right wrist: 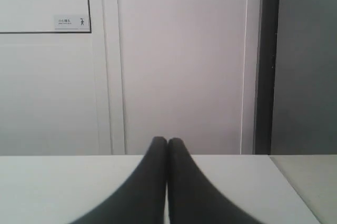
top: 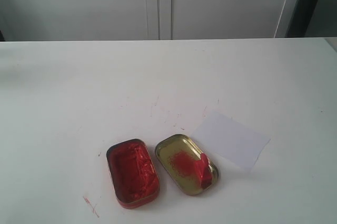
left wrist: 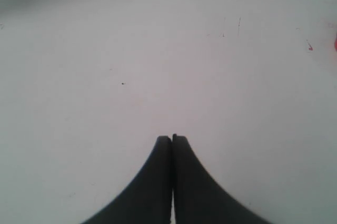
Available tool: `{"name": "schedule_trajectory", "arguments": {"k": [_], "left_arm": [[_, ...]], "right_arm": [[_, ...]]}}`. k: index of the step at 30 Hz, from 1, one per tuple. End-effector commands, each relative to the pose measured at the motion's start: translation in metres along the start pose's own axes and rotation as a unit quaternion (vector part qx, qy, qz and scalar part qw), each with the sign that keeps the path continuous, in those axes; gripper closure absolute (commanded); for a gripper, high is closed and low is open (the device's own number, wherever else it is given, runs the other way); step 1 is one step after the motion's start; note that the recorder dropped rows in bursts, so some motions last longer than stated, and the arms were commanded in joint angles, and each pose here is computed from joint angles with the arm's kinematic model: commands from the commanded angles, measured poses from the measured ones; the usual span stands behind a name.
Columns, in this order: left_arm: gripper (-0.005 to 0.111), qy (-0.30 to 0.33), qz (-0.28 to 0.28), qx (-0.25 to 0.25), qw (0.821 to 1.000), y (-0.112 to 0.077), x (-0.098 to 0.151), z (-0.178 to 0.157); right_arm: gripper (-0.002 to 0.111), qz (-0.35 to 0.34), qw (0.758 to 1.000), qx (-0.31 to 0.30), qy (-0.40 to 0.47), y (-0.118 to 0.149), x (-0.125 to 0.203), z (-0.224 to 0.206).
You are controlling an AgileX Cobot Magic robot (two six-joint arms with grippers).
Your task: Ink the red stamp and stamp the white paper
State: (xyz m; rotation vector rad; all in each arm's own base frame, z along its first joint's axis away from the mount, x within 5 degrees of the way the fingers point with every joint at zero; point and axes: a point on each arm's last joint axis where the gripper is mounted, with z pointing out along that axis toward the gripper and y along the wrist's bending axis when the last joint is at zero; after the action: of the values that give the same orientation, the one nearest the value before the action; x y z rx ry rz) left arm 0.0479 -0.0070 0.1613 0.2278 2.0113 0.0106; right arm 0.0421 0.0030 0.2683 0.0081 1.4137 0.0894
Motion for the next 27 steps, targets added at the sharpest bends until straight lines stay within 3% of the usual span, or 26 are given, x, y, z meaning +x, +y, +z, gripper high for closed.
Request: {"name": "schedule_trajectory", "arguments": {"k": [1, 8, 27], "left_arm": [[0.107, 0.003, -0.001, 0.003, 1.0, -0.001, 0.003, 0.001], [0.107, 0.003, -0.001, 0.003, 1.0, -0.001, 0.003, 0.001], [0.107, 0.003, -0.001, 0.003, 1.0, -0.001, 0.003, 0.001]], "right_arm": [[0.108, -0.01, 1.0, -0.009, 0.019, 0.003, -0.016, -0.006], [0.108, -0.012, 1.0, -0.014, 0.013, 0.005, -0.036, -0.011], [0.108, -0.01, 0.989, -0.013, 0.149, 0.006, -0.057, 0.049]]}}
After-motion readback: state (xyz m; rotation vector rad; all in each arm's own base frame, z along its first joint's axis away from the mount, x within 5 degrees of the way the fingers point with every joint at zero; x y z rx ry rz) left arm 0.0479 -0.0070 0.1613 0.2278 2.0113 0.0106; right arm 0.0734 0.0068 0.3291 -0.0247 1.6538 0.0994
